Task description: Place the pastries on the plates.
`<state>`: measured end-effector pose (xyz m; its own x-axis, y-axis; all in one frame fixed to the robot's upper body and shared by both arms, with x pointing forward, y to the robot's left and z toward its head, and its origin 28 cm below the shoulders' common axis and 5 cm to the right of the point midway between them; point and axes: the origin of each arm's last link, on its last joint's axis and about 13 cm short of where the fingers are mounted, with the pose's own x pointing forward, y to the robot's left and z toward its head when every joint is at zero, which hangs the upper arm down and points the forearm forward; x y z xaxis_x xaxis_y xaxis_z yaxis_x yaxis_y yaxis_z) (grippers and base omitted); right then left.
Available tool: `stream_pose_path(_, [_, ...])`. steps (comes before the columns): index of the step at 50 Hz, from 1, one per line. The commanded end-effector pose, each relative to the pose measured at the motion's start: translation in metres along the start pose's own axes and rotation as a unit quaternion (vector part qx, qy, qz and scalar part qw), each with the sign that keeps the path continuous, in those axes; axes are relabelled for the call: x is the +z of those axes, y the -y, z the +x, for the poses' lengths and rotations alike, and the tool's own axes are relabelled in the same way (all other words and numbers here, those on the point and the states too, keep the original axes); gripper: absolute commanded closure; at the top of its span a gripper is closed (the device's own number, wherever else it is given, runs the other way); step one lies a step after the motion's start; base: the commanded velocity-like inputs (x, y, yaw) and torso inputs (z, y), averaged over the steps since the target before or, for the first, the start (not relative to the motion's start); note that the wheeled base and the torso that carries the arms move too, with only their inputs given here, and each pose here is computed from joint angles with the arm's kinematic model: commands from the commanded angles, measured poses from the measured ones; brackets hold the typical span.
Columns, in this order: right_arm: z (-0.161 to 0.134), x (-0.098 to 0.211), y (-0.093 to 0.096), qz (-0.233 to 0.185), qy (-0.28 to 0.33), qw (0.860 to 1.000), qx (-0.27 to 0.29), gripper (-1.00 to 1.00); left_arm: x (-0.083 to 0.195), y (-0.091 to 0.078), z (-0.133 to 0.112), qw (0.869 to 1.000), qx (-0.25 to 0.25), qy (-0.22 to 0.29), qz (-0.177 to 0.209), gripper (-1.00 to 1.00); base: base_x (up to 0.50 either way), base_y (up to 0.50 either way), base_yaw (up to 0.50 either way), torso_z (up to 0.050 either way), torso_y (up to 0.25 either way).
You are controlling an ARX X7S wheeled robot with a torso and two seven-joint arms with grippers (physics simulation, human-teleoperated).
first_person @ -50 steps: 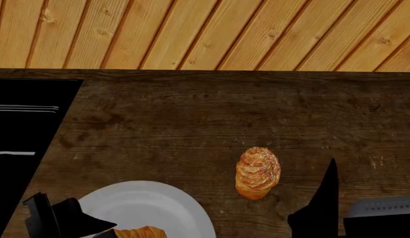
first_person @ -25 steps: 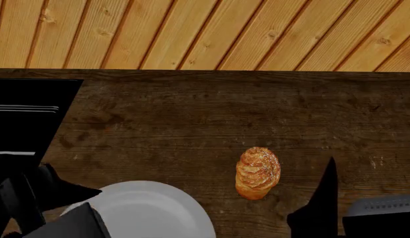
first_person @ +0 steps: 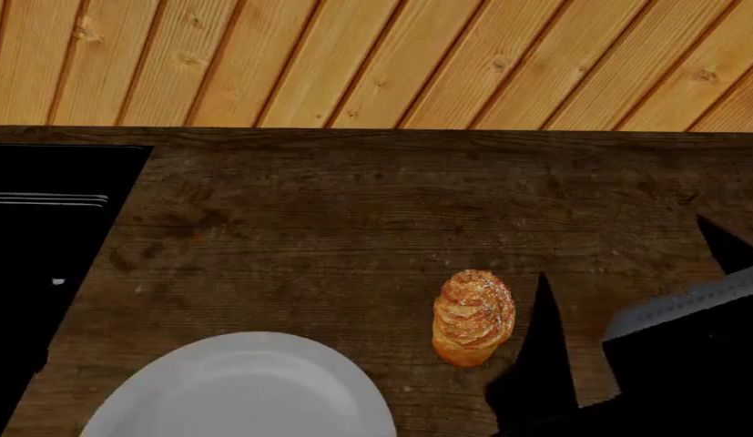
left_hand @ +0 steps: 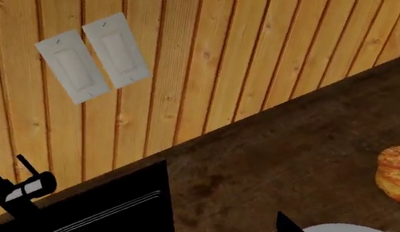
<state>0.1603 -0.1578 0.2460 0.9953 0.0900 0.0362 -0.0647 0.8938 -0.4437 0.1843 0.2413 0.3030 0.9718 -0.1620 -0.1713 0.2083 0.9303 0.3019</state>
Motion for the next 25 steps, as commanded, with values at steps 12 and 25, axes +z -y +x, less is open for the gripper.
stream_pose_path(12, [0.015, 0.011, 0.040, -0.012, 0.031, 0.981, 0.193, -1.00, -0.015, -0.024, -0.001, 0.993, 0.096, -0.002, -0.068, -1.00, 0.00, 0.00, 0.00, 0.000, 0.000])
stream_pose_path(25, [0.031, -0.008, 0.044, -0.058, 0.022, 0.986, 0.157, -1.00, -0.018, -0.031, -0.007, 0.993, 0.098, -0.015, -0.067, -1.00, 0.00, 0.00, 0.00, 0.000, 0.000])
